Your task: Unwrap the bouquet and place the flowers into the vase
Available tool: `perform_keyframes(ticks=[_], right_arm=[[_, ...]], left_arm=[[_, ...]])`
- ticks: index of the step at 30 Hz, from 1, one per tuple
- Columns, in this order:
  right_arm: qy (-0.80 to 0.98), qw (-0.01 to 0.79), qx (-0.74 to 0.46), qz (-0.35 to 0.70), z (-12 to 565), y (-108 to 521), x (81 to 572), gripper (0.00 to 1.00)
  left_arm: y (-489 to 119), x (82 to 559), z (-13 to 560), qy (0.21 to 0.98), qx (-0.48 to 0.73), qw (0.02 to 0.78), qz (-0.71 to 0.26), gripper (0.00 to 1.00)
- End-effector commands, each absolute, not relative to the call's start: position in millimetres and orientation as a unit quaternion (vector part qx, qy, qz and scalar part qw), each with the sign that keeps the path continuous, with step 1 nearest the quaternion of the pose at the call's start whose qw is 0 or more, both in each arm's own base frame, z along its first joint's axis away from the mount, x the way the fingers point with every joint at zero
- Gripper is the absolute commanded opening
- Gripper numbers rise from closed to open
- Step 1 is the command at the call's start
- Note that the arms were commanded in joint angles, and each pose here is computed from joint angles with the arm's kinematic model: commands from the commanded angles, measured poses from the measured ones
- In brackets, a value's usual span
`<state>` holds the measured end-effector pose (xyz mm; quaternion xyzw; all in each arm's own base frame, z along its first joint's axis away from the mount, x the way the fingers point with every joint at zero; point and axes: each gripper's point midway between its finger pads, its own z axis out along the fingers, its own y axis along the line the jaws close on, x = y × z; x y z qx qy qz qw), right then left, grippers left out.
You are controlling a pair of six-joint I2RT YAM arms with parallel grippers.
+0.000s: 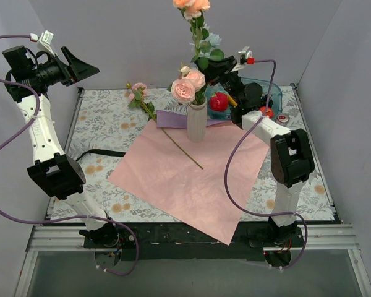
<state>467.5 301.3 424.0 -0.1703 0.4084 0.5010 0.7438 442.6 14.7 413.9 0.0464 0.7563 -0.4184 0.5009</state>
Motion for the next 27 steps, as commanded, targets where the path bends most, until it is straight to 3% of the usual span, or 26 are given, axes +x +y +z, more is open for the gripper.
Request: perform_keyframes(ticks=[1, 3, 10, 11, 12, 13, 19, 23, 26, 27], right_arm=[[0.102, 0.845, -0.21, 0.481, 534, 250, 346, 0.36], [0.101, 0.847, -0.2, 0.482, 538, 245, 343, 0.49], [0.18, 0.847, -0.212, 0.453, 550, 251, 359, 0.7], [0.175, 0.849, -0.22, 0.448, 557, 252, 352, 0.76], [0.189, 0.848, -0.222, 0.442, 556, 252, 356, 0.89], [0.19, 0.854, -0.227, 0.427, 558, 252, 356, 0.91], [0.176, 0.873, -0.248, 0.38, 587, 244, 336, 0.94], [0.198, 0.875, -0.257, 0.359, 597, 248, 349, 0.91], [0.239, 0.87, -0.253, 0.349, 607, 252, 370, 0.81], [0.276, 0.859, -0.25, 0.351, 600, 257, 384, 0.74]], left_arm=[[4, 427, 439, 0.742, 0.08, 0.521, -0.414, 0.98], [4, 426, 440, 0.742, 0.08, 0.522, -0.413, 0.98], [3, 424, 439, 0.744, 0.079, 0.522, -0.411, 0.98], [4, 424, 439, 0.744, 0.078, 0.522, -0.41, 0.98], [3, 424, 439, 0.744, 0.079, 0.522, -0.41, 0.98], [3, 423, 439, 0.744, 0.079, 0.521, -0.411, 0.98], [1, 421, 440, 0.743, 0.08, 0.52, -0.414, 0.98], [0, 419, 440, 0.742, 0.082, 0.52, -0.415, 0.98], [-1, 417, 440, 0.741, 0.084, 0.521, -0.415, 0.98], [-1, 417, 439, 0.741, 0.084, 0.522, -0.414, 0.98]])
